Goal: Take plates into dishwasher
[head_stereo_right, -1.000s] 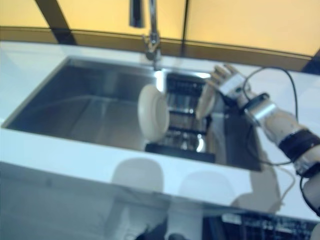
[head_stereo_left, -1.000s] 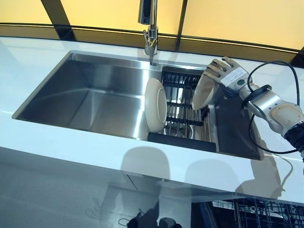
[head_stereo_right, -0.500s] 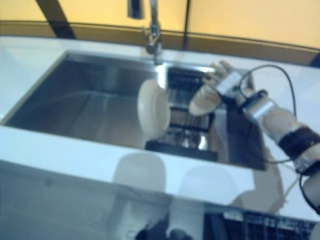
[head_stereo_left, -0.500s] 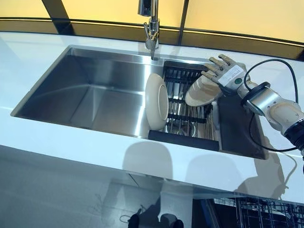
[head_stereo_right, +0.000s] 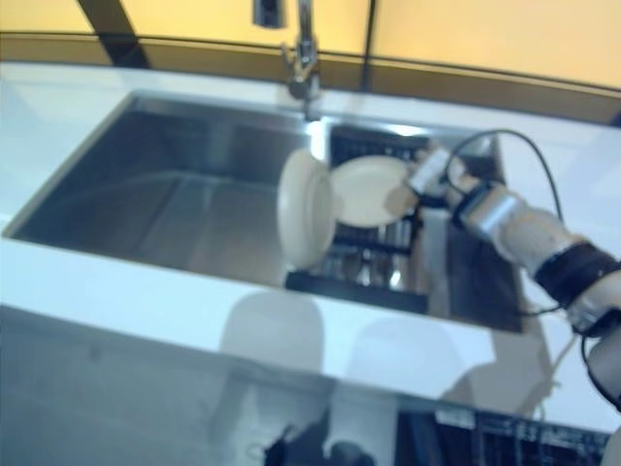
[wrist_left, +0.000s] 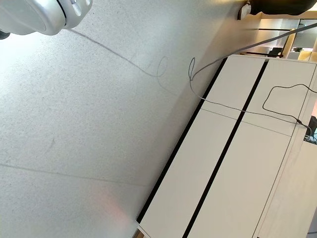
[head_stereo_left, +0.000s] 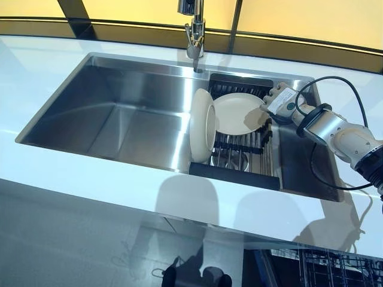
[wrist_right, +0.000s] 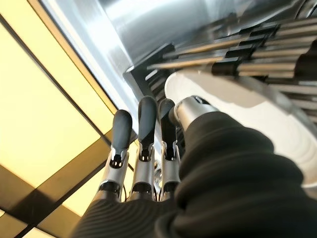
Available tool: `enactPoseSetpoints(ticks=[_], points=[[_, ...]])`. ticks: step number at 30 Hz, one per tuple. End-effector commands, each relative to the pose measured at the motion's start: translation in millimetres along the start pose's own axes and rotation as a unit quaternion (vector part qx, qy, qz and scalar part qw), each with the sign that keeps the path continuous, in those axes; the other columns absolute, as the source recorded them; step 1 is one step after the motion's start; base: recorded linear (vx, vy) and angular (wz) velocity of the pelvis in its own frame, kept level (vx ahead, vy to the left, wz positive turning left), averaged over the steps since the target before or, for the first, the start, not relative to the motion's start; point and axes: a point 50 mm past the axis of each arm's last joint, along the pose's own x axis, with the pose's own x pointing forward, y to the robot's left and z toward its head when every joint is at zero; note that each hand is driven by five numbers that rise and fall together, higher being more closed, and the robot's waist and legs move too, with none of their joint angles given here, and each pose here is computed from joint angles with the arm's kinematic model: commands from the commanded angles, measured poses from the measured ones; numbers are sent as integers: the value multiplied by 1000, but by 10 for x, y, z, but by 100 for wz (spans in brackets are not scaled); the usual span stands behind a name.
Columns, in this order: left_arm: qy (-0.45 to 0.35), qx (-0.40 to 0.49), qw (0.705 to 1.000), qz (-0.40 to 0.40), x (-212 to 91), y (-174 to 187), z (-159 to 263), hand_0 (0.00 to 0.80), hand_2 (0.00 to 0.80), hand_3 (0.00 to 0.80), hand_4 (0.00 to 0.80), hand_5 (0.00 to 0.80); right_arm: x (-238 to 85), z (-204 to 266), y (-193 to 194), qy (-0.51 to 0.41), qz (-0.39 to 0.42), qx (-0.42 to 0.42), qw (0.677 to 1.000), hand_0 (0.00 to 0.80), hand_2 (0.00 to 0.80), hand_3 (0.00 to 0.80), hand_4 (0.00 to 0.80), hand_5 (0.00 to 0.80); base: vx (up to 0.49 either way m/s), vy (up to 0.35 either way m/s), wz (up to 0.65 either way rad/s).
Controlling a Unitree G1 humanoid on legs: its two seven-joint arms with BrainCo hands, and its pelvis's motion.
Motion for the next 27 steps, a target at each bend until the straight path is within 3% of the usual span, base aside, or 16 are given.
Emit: enactPoseSetpoints(ticks=[1,12,18,19,20,21,23,27], points=[[-12,-11,1000,3,-14,68,29,0,0,0,0,0,58,-264,-276,25,-31,-22,999,800,800,800,800,800,0,0,0],[-10,-6,1000,10,-13,78,19,0,0,0,0,0,53,-322,-223,52,-16,18,998,800,800,800,800,800,0,0,0],[-3,-2,1000,12,-10,66,-11,0,0,0,0,0,28,-405,-185,91,-22,83,992,800,800,800,800,800,0,0,0],[-3,-2,1000,12,-11,70,-11,0,0,0,0,0,25,-427,-187,102,-25,105,989,684,684,684,684,684,0,0,0],[-2,-3,1000,12,-11,72,-12,0,0,0,0,0,23,-442,-192,109,-26,118,987,279,279,279,279,279,0,0,0],[-2,-2,1000,12,-12,73,-13,0,0,0,0,0,21,-448,-192,112,-27,128,985,223,223,223,223,223,0,0,0],[0,-1,1000,13,-10,65,-20,0,0,0,0,0,15,-428,-167,113,-27,146,982,0,0,0,0,0,0,0,0],[5,3,1000,16,-1,42,-27,0,0,0,0,0,34,-262,-139,97,-17,215,972,0,0,0,0,0,0,0,0]])
